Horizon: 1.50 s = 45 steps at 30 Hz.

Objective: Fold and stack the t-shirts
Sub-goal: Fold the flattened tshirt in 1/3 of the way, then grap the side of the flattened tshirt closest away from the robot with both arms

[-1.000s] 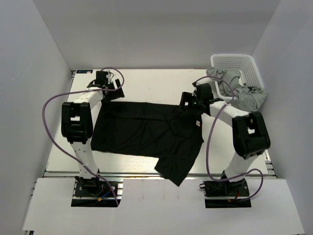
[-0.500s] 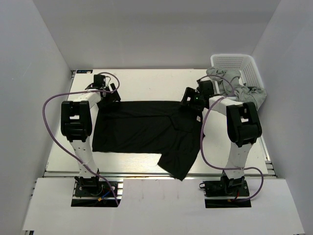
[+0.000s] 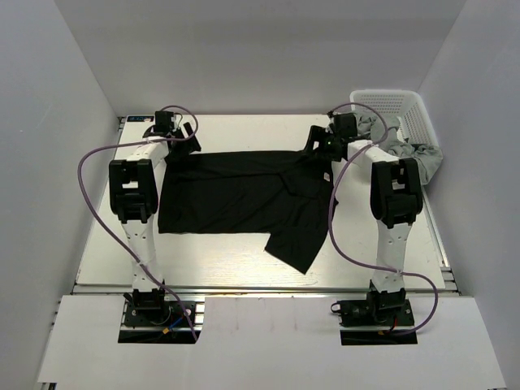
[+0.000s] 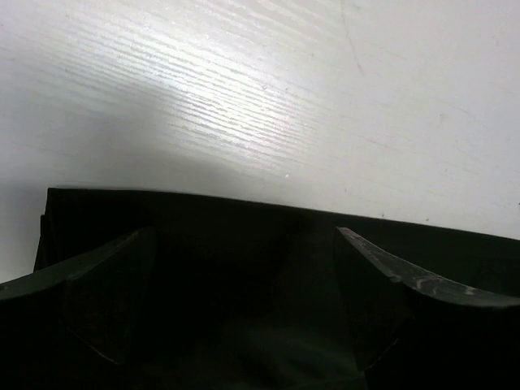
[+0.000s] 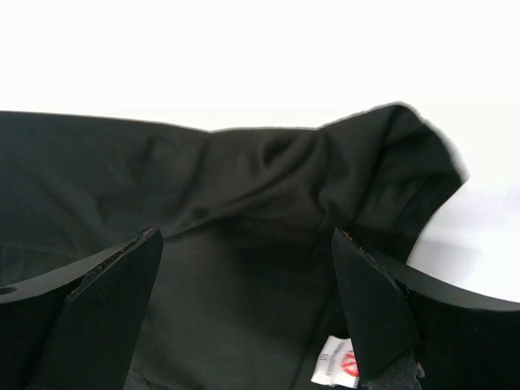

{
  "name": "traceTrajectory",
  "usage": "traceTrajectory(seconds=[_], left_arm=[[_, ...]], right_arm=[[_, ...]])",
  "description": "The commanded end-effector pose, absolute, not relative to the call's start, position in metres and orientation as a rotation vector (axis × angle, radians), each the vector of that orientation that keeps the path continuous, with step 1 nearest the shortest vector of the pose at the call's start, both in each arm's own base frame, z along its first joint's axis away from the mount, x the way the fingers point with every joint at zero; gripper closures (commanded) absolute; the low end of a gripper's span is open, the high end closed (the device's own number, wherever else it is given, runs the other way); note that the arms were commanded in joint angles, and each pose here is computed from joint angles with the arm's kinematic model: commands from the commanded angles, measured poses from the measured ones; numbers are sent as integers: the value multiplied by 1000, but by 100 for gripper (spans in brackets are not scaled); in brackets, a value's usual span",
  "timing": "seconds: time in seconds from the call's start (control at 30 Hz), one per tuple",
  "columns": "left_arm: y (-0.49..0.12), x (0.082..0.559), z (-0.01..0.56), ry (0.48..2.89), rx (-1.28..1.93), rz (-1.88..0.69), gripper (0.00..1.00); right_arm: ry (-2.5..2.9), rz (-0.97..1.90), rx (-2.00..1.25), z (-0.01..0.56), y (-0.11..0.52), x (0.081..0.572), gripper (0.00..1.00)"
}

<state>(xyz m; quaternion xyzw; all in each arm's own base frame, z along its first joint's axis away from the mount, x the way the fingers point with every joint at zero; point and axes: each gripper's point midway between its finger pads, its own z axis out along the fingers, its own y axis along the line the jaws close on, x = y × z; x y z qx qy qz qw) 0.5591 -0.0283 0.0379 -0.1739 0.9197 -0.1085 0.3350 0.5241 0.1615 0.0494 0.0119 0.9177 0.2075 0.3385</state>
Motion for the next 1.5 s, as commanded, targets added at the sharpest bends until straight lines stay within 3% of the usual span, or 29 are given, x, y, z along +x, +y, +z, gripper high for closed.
traceTrajectory(seconds=[0.0, 0.1, 0.2, 0.3, 0.4, 0.43, 0.47, 0.7, 1.03, 1.2, 1.4, 1.47], left_arm=[[-27, 569, 80, 2346, -396, -304, 0], [-22, 565, 134, 2252, -374, -279, 0], [-15, 536, 150, 2240, -395, -231, 0], [-5, 485, 157, 2261, -483, -165, 0], [12, 422, 140, 2309, -675, -49, 0], [17, 389, 112, 2380, -747, 21, 0], [18, 375, 105, 2381, -816, 28, 0], [24, 271, 39, 2467, -1031, 131, 0], [43, 263, 46, 2322, -1110, 182, 0], [47, 266, 39, 2329, -1126, 194, 7], [37, 280, 26, 2338, -1077, 71, 26], [31, 285, 20, 2371, -1033, 29, 42]], right_arm=[[2263, 503, -152, 111, 163, 541, 10], [2179, 535, -248, 153, 173, 527, 10], [2147, 526, -352, 171, 179, 495, 10], [2195, 500, -427, 150, 199, 445, 10], [2242, 470, -439, 132, 202, 398, 10], [2192, 487, -422, 153, 203, 389, 10], [2275, 500, -427, 120, 202, 361, 10], [2318, 594, -453, 97, 200, 286, 10], [2372, 617, -473, 82, 195, 263, 10], [2393, 600, -485, 83, 192, 257, 10], [2431, 585, -500, 84, 188, 244, 10], [2475, 548, -481, 76, 183, 237, 10]])
